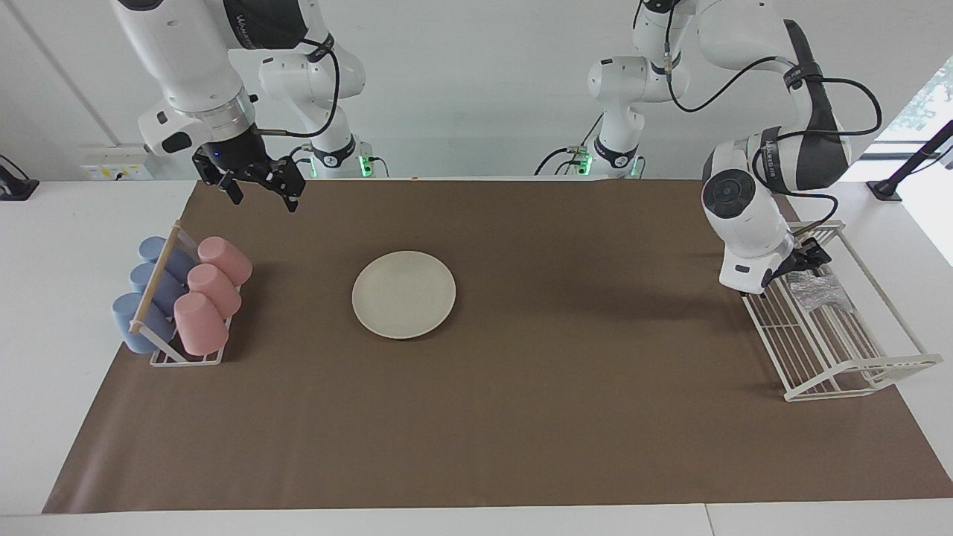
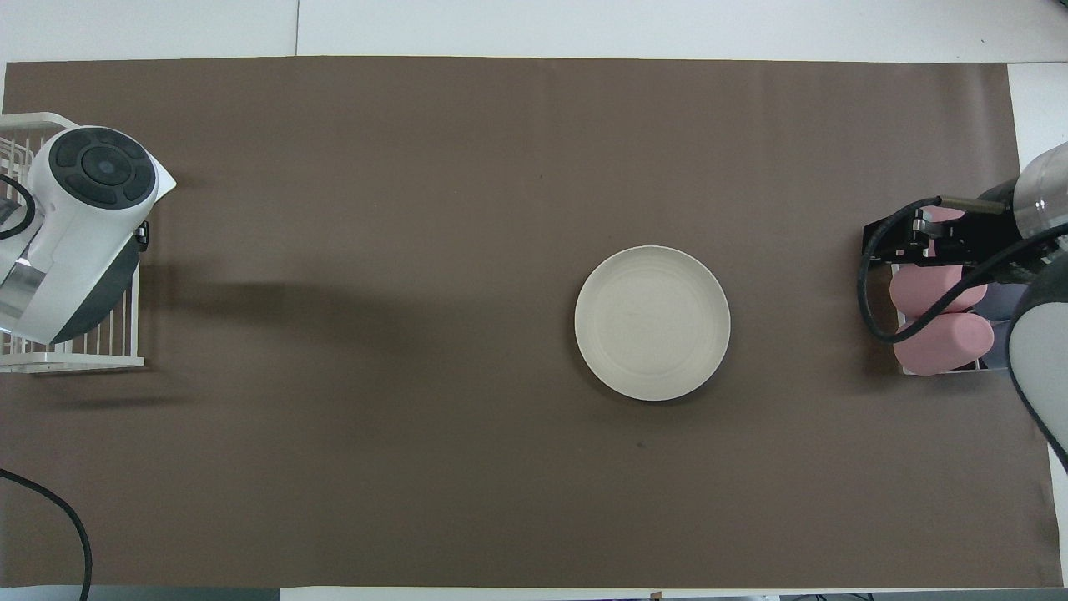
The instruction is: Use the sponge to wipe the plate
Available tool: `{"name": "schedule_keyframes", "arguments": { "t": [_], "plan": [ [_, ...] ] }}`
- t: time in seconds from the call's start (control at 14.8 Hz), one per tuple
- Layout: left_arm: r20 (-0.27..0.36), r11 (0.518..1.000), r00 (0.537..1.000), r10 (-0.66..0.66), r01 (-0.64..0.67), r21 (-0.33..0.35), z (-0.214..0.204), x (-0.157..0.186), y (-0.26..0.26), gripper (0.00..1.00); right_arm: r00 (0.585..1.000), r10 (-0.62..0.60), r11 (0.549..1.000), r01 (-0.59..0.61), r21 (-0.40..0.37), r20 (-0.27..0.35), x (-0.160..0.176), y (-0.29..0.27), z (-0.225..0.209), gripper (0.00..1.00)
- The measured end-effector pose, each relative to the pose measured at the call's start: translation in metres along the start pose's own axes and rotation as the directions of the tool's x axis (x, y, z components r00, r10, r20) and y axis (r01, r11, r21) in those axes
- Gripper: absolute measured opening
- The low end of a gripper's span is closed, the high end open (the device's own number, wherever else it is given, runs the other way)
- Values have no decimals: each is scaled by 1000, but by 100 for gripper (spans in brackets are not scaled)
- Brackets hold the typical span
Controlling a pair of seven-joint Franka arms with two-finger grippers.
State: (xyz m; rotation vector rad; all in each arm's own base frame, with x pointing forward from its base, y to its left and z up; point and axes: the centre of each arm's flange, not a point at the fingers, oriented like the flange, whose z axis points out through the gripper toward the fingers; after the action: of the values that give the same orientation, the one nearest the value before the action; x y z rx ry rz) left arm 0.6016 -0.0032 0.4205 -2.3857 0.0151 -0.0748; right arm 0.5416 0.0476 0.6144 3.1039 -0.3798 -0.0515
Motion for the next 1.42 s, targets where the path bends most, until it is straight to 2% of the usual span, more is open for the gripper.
{"name": "schedule_keyframes", "arguments": {
  "t": [0.2,0.34,0.54,0.61,0.74,1.01,1.08,1.42],
  "plan": [
    [-9,1000,1000,-1,2,20,5,1,-8,100,992,123,992,-123,4,-1,-3,-10,-1,100],
    [-11,1000,1000,-5,5,21,7,2,-11,99,965,262,965,-262,16,9,-11,-29,-1,100],
    [-27,1000,1000,-5,6,15,6,4,-10,92,853,518,852,-521,48,70,-28,-68,-2,100],
    [-34,1000,999,-5,6,11,6,4,-10,78,812,575,812,-581,53,95,-34,-78,-2,100],
    [-43,1000,999,-7,7,7,5,5,-10,54,749,654,748,-661,51,107,-42,-94,-6,100],
    [-45,1000,999,-14,14,6,5,6,-10,8,661,741,661,-749,44,119,-52,-122,-10,100],
    [-47,1000,999,-16,16,5,4,6,-11,3,627,768,628,-777,35,133,-55,-131,-8,100],
    [-63,998,996,-69,68,-18,-13,16,-27,3,463,870,465,-885,28,170,-72,-196,-17,100]
  ]
}}
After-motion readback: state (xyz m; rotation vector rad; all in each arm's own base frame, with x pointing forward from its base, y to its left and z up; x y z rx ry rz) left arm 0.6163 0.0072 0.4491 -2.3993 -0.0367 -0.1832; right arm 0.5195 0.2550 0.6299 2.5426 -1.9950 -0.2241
